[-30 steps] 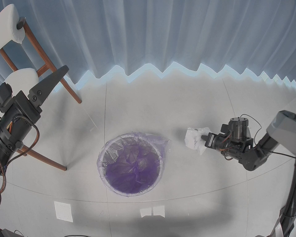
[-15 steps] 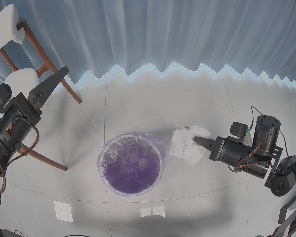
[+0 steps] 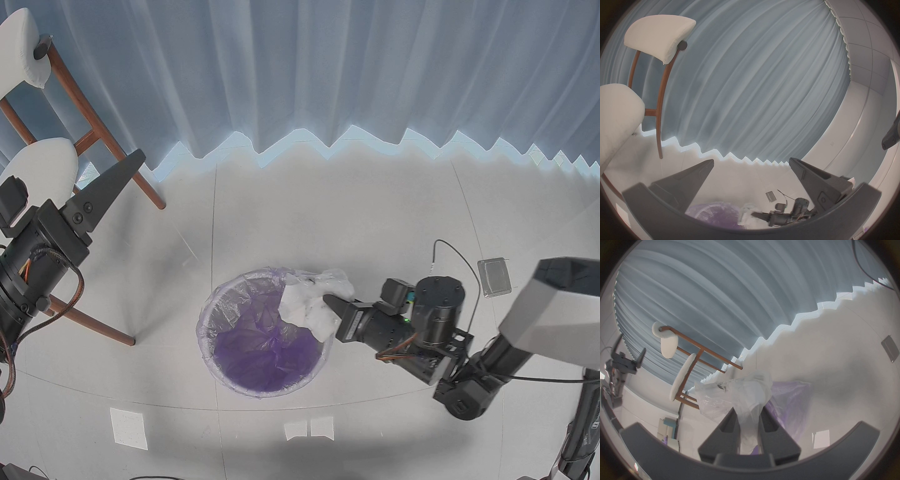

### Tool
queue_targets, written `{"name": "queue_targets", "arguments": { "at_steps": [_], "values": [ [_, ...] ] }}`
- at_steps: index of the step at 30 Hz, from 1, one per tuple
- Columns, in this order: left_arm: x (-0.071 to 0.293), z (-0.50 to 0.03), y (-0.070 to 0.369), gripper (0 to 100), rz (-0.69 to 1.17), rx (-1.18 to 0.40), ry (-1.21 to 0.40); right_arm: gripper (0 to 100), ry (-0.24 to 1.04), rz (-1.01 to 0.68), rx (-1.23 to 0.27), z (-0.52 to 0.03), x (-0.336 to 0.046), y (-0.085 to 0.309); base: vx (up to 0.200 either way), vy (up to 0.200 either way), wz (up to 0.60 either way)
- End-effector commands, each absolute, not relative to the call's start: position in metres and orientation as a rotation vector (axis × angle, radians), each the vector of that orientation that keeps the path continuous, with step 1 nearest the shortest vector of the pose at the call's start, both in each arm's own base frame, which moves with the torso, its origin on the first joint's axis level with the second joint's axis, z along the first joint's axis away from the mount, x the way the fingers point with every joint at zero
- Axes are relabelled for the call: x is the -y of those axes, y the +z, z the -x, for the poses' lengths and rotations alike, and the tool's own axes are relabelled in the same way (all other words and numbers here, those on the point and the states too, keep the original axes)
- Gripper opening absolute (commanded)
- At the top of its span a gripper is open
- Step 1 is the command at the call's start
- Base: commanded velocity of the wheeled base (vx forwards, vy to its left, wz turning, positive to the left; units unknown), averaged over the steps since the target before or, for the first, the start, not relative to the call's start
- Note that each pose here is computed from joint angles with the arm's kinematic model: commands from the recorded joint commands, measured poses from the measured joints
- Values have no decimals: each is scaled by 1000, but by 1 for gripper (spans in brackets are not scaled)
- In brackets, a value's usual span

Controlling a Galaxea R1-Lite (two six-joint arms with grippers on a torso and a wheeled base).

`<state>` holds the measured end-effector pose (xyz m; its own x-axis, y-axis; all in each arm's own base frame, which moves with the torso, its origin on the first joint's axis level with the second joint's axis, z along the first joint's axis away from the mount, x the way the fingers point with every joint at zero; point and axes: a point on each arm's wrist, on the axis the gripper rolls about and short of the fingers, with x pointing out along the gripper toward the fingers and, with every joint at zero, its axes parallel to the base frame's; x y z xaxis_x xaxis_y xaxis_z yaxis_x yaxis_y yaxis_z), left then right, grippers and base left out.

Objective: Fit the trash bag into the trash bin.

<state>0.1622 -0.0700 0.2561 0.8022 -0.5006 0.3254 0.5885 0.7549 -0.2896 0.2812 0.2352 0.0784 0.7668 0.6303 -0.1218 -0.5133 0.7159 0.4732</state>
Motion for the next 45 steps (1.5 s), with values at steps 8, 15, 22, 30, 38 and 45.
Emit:
{"name": "queue_targets", "arguments": {
  "at_steps": [8,15,22,30,38,45],
  "values": [
    [70,-162,254,100,386,229,-598,0,615,-389,-306,-309,-287,12,0,0,0],
    [70,-162,254,100,384,228,-598,0,622,-388,-304,-306,-290,9,0,0,0],
    [72,-159,254,100,385,232,-614,100,642,-387,-319,-296,-293,8,0,0,0],
    [72,-158,257,100,388,245,-617,100,697,-420,-246,-252,-274,70,0,0,0],
    [72,-158,258,100,388,248,-616,100,565,-471,-12,-201,-163,174,0,0,0],
    [71,-157,257,100,389,249,-604,100,248,-379,178,-162,-53,207,0,0,0]
  ]
}}
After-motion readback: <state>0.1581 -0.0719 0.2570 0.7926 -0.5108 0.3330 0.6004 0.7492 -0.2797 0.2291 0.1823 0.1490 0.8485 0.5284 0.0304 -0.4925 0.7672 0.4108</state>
